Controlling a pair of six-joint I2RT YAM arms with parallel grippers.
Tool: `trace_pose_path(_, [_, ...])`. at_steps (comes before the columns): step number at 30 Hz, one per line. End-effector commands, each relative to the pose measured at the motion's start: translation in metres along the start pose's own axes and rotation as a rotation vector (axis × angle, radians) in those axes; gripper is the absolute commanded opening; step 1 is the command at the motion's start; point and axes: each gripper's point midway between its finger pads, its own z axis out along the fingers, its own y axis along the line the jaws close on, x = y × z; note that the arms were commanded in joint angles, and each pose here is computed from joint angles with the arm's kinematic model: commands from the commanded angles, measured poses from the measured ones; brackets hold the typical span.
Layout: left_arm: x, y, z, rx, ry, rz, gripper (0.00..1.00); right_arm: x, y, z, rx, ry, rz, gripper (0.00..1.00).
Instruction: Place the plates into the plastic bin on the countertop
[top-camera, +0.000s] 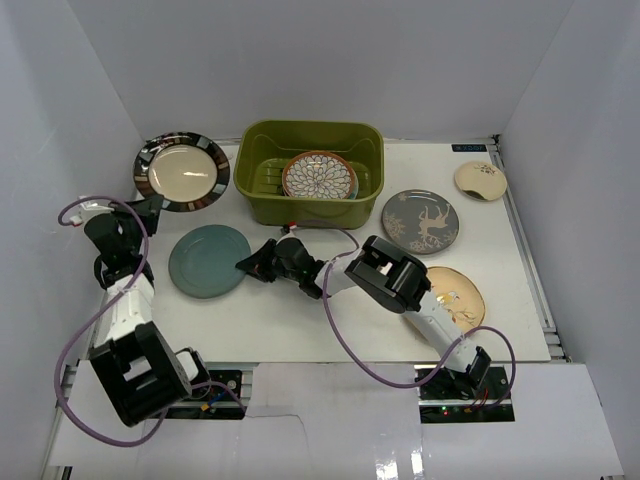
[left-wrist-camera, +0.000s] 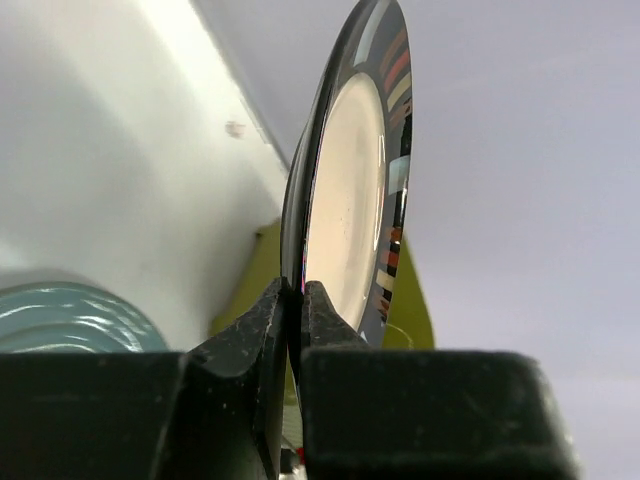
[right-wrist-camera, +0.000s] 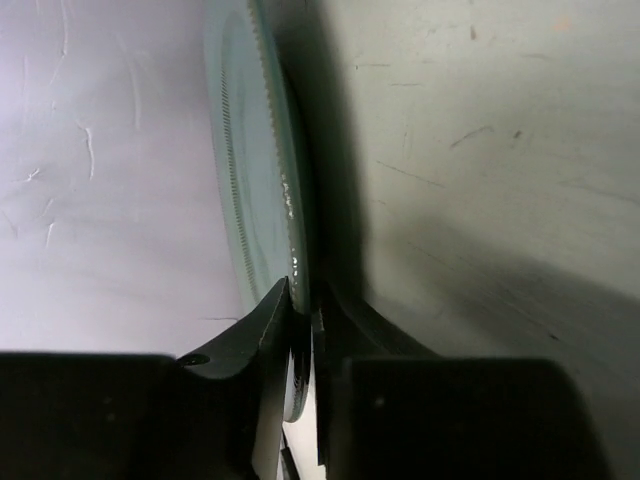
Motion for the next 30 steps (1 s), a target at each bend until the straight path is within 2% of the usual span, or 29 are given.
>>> trace_pose_path(1, [-0.008,-0.081,-0.027,0.241,-0.005,0.052,0.00,0.006,-0.039,0.002,0.095,0.003,-0.007,0.11])
trace_pose_path(2, [-0.009,-0.090,-0.030,0.261,-0.003,0.063,0.00,0.005,-0.033,-0.001,0.077,-0.001,-0.011,0.08])
trace_pose_path(6, [0.000,-0.112,-0.042,0.318,0.040,0.063,0.00,0.001,-0.016,-0.019,0.017,-0.025,-0.041,0.08])
trace_pose_path(7, [0.002,-0.116,-0.044,0.326,0.051,0.059,0.00,0.003,-0.025,-0.028,0.032,-0.022,-0.045,0.08])
trace_pose_path(13, [0.021,-0.154,-0.056,0.421,0.132,0.065,0.00,0.000,0.025,-0.079,-0.117,-0.044,-0.083,0.08])
trace_pose_path(22, [0.029,-0.212,-0.073,0.528,0.162,0.091,0.00,-0.007,0.086,-0.158,-0.260,-0.091,-0.203,0.08])
trace_pose_path(23, [0.029,-0.216,-0.073,0.534,0.165,0.090,0.00,-0.010,0.100,-0.170,-0.290,-0.106,-0.212,0.08])
trace_pose_path(27, [0.033,-0.230,-0.068,0.550,0.186,0.091,0.00,-0.012,0.099,-0.202,-0.293,-0.120,-0.259,0.08])
trace_pose_path(28, [0.039,-0.235,-0.067,0.555,0.204,0.092,0.00,-0.014,0.115,-0.217,-0.334,-0.132,-0.274,0.08])
trace_pose_path(30, [0.046,-0.240,-0.054,0.547,0.226,0.114,0.00,-0.021,0.111,-0.230,-0.299,-0.143,-0.304,0.08])
